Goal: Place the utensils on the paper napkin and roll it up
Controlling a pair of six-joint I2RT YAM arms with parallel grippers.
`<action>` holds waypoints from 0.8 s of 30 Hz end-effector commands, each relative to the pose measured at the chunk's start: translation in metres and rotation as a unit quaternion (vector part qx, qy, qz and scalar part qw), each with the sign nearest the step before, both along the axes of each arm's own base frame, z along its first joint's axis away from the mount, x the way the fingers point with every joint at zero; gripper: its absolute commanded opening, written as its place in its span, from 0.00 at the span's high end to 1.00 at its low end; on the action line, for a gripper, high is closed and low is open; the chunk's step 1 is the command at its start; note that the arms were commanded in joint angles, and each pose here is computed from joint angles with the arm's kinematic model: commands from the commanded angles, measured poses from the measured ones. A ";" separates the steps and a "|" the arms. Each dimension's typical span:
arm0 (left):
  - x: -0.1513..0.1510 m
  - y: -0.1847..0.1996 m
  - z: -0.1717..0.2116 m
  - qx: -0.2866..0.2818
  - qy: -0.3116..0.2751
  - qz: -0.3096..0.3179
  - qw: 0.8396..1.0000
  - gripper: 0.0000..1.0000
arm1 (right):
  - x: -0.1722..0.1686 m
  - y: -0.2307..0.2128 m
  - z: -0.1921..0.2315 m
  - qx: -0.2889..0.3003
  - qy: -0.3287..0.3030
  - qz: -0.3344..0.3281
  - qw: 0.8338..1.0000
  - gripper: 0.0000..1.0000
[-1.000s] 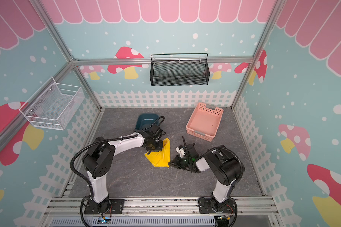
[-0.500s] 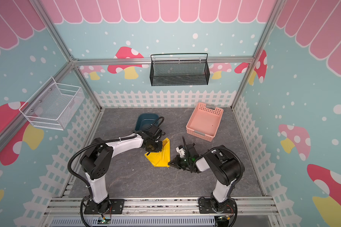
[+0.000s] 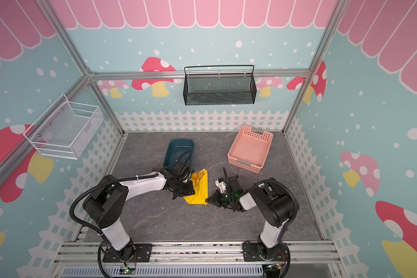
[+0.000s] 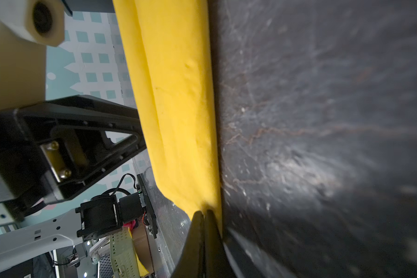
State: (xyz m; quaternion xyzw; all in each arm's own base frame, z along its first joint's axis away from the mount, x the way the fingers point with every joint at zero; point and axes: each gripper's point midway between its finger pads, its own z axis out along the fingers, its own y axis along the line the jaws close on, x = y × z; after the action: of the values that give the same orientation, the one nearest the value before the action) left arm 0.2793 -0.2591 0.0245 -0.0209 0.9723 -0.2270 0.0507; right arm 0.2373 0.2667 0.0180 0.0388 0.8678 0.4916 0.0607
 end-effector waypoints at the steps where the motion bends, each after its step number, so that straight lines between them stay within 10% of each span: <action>1: 0.007 -0.012 0.005 -0.056 0.001 0.020 0.998 0.68 | -0.013 -0.011 -0.024 -0.038 0.039 -0.006 0.998 0.95; 24: 0.026 -0.009 0.012 -0.093 -0.019 0.047 0.994 0.74 | -0.013 -0.012 -0.024 -0.039 0.041 -0.008 0.998 0.95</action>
State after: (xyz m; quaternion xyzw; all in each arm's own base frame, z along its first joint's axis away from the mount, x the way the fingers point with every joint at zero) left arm 0.3014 -0.2673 0.0315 -0.0614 0.9481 -0.3040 0.0708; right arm 0.2372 0.2667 0.0180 0.0385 0.8677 0.4918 0.0606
